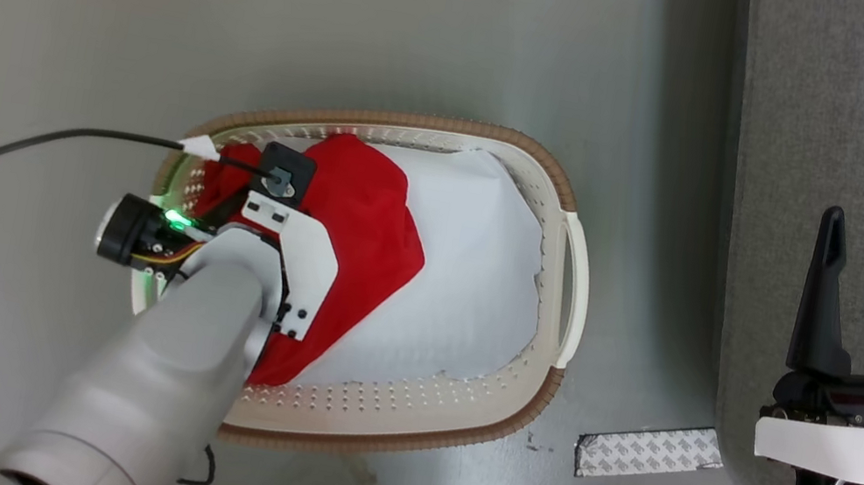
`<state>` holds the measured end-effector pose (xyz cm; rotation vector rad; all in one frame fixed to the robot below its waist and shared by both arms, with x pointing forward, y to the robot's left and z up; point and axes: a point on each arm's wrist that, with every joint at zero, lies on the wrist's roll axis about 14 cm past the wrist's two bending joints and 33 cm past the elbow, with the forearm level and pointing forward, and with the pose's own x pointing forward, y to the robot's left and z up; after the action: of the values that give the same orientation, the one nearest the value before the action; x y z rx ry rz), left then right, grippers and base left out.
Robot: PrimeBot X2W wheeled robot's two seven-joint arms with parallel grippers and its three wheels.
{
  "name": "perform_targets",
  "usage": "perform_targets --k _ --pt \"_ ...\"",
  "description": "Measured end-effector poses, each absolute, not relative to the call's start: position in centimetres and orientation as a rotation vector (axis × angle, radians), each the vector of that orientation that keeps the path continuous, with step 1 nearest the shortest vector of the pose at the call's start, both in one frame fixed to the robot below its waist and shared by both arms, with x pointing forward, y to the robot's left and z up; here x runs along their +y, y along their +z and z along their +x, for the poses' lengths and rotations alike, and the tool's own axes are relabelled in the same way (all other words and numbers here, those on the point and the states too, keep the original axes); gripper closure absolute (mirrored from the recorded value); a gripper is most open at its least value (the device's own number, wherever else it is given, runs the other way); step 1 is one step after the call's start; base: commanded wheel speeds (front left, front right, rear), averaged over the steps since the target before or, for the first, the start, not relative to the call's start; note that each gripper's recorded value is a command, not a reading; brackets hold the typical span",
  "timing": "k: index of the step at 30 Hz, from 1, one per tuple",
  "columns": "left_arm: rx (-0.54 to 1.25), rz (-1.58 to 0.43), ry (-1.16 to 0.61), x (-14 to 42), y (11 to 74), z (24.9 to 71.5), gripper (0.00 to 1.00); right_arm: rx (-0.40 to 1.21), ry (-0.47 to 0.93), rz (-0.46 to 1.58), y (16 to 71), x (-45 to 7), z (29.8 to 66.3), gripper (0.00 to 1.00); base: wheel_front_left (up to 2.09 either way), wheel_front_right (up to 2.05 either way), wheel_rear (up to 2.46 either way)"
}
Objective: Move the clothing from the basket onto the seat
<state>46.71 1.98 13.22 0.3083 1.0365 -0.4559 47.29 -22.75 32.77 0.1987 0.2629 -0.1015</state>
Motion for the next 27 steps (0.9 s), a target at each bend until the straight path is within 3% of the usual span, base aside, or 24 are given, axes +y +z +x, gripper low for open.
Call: perform_targets --k 9,10,11,13,14,15,27 --pt "1.049 0.327 -0.486 1.6 12.0 46.7 0.0 0.274 -0.094 0.23 32.2 -22.3 47.3 0.0 0.0 0.0 0.0" --pt "1.05 0.323 -0.492 1.5 11.9 46.7 0.11 0.276 -0.092 0.232 32.1 -22.2 47.3 0.0 0.0 0.0 0.0" --pt "1.051 0.326 -0.495 1.4 11.8 46.7 0.3 0.278 -0.09 0.236 32.0 -22.0 47.3 0.0 0.0 0.0 0.0" --pt "1.047 0.324 -0.503 1.3 11.6 46.8 0.69 0.283 -0.086 0.242 31.7 -21.9 47.3 0.0 0.0 0.0 0.0" --pt "1.043 0.323 -0.505 1.2 11.5 46.9 0.95 0.287 -0.084 0.244 31.6 -21.8 47.3 0.0 0.0 0.0 0.0" --pt "1.046 0.322 -0.51 1.2 11.4 46.8 1.0 0.289 -0.083 0.245 31.5 -21.7 47.3 0.0 0.0 0.0 0.0" --pt "0.999 0.295 -0.534 0.8 12.1 47.0 1.0 0.288 -0.078 0.261 31.5 -21.4 47.4 0.0 0.0 0.0 0.0"
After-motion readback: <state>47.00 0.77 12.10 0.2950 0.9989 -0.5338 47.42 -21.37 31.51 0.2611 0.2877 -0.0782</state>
